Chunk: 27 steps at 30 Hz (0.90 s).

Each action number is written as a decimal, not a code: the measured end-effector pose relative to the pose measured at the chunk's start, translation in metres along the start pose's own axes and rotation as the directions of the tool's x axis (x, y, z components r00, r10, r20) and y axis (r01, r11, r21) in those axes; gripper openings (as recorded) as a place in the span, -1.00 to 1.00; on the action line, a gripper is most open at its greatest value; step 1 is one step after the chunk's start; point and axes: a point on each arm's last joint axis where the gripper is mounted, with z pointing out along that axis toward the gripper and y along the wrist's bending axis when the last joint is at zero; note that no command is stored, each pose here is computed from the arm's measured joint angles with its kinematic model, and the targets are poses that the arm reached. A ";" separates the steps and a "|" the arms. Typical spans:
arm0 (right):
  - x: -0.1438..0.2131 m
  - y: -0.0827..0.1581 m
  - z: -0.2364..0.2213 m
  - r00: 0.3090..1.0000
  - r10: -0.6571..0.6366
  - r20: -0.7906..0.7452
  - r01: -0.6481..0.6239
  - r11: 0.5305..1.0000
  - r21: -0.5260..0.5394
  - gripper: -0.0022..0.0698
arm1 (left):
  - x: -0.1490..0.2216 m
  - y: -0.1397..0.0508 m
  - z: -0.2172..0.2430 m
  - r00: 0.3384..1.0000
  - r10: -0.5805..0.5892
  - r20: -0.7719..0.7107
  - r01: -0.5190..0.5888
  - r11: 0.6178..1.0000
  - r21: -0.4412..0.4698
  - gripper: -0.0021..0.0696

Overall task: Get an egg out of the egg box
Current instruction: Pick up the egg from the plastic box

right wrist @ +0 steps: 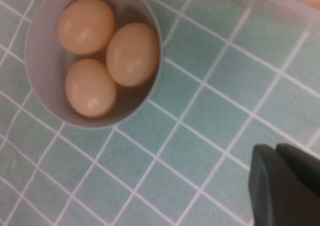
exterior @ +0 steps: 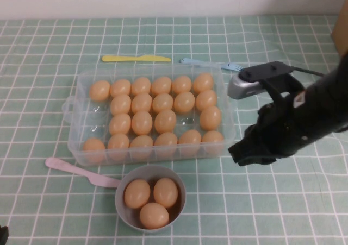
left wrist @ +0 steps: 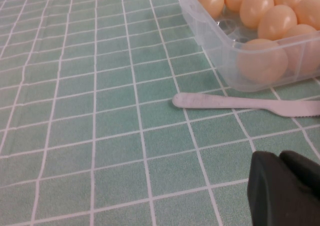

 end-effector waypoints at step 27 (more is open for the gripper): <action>-0.119 0.015 0.071 0.983 -0.078 -0.164 0.100 0.986 0.130 -0.46 | 0.000 0.000 0.000 1.000 0.000 0.000 0.000 1.000 0.000 -0.95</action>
